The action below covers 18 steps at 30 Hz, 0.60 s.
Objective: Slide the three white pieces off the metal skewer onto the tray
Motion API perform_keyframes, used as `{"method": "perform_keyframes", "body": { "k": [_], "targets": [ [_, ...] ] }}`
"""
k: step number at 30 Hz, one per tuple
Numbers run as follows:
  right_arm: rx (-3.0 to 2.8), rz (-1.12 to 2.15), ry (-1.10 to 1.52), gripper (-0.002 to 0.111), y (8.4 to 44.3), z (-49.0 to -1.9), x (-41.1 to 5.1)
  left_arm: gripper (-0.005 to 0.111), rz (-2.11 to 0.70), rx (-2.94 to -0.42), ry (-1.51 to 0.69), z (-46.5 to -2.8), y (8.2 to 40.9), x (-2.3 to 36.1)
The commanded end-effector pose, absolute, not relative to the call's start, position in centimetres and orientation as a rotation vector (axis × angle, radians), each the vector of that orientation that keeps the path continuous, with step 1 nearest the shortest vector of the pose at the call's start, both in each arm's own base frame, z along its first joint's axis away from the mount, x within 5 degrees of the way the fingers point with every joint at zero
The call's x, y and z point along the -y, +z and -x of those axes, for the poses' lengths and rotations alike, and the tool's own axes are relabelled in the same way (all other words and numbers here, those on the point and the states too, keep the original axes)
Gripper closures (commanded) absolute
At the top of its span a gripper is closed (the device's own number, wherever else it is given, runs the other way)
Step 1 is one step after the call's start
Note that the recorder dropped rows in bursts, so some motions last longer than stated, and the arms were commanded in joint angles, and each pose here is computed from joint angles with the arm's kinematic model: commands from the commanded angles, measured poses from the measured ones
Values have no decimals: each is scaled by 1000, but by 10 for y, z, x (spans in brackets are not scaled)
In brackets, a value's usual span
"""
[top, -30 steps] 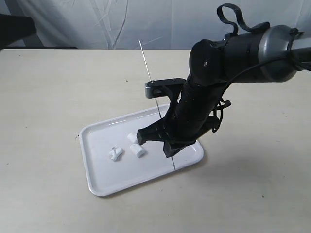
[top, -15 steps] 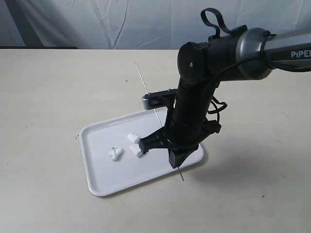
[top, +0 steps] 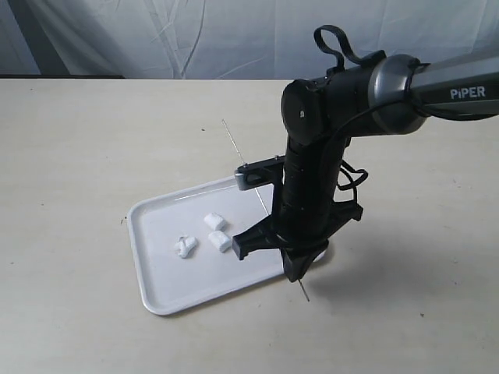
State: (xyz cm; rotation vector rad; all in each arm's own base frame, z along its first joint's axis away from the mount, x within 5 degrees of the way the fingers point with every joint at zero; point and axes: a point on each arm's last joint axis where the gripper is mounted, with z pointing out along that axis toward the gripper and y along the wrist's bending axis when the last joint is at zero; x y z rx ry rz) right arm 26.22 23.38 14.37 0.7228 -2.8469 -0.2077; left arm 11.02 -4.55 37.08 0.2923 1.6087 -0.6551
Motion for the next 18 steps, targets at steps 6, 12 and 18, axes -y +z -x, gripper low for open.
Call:
{"method": "perform_keyframes", "body": {
  "k": [6,12,18],
  "targets": [
    [2836,-697,-228,109,146,-262,-234,60,-273,-1614,-679,-109,369,46],
    [2837,-680,-252,103,146,-262,-235,60,-286,-1619,-696,-108,369,47],
    [2882,-644,-298,85,143,-266,-239,60,-293,-1629,-732,-107,368,49]
  ]
}}
